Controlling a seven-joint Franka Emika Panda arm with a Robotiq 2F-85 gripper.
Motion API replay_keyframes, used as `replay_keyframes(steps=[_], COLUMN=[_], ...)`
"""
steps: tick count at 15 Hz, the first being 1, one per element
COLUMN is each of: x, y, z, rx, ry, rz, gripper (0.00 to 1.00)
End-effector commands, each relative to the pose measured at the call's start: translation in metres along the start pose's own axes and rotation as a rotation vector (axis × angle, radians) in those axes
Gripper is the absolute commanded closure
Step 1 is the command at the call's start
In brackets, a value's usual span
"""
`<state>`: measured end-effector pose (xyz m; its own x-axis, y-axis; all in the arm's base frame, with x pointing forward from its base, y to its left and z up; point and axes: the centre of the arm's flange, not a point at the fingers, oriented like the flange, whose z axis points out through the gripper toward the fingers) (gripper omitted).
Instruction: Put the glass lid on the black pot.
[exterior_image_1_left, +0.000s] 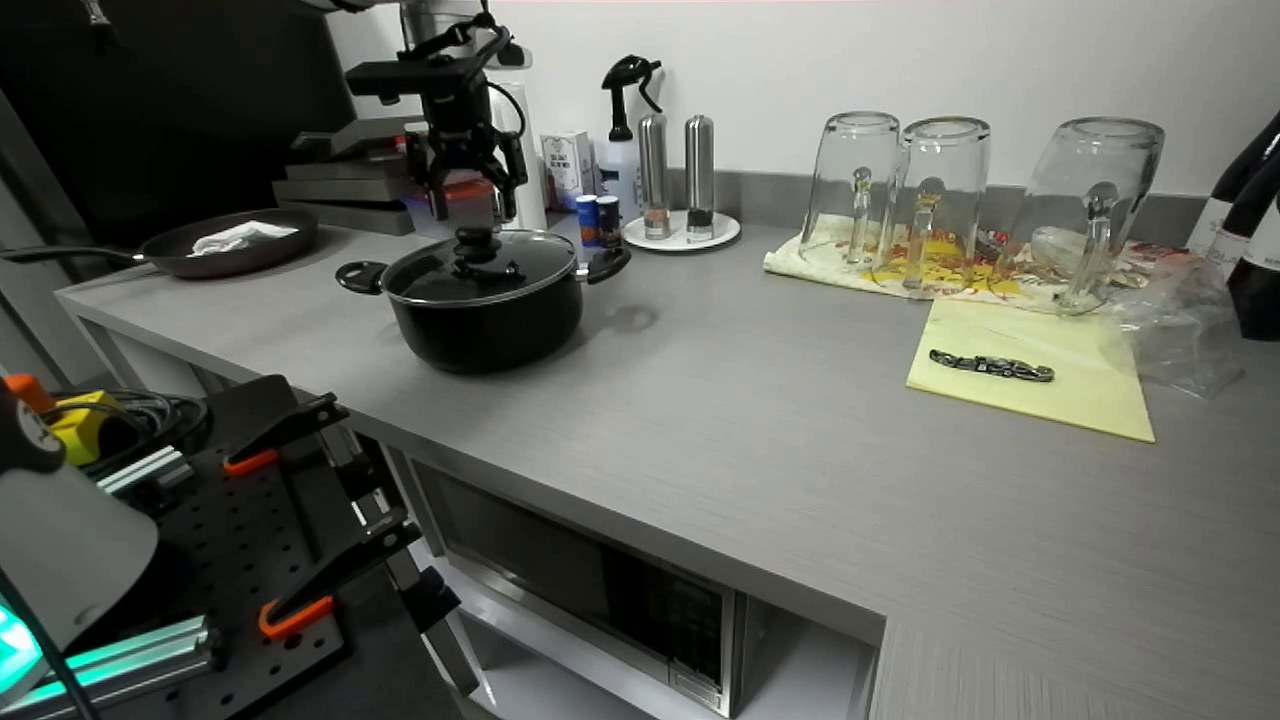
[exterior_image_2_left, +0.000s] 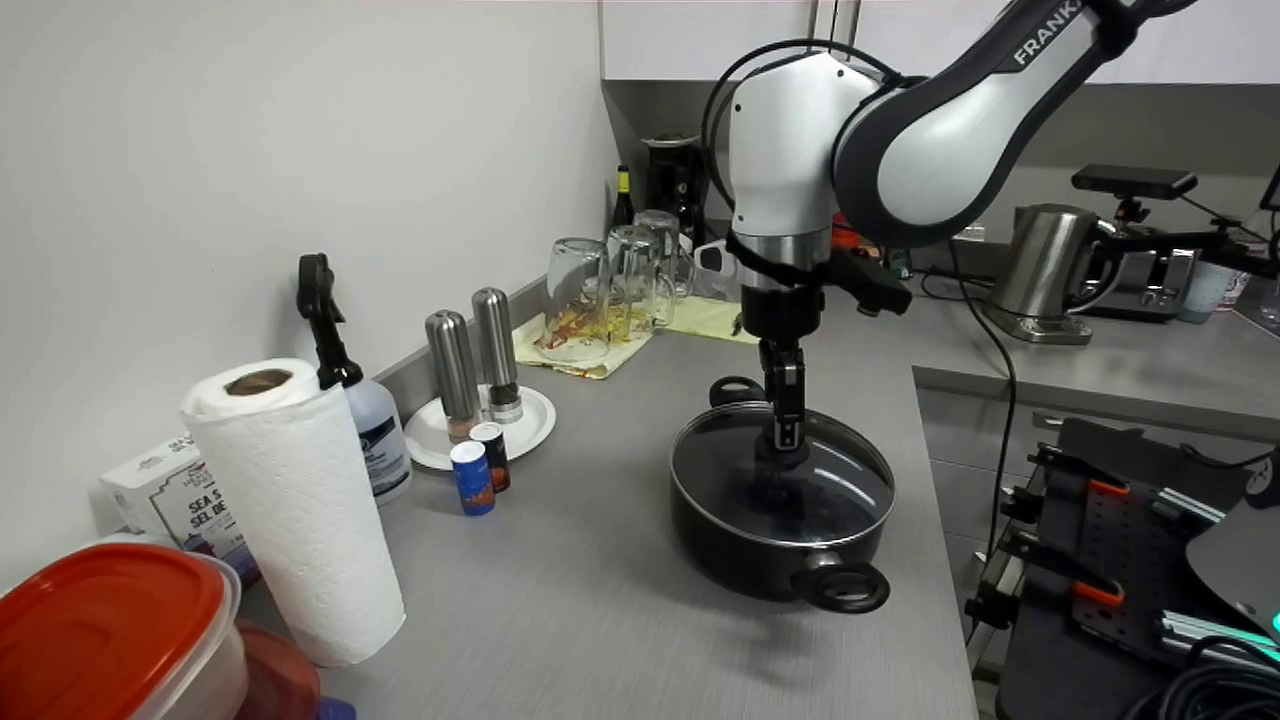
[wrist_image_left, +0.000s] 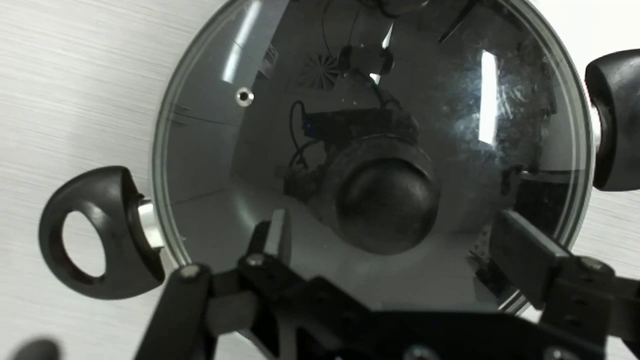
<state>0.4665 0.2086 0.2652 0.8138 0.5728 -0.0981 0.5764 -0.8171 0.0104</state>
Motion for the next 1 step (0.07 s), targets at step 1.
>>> replay_keyframes(steps=[1], x=[-0.0012], y=[0.0006], z=[-0.0023], rx=[-0.003], ry=[0.006], rz=[0.001], gripper=[0.0])
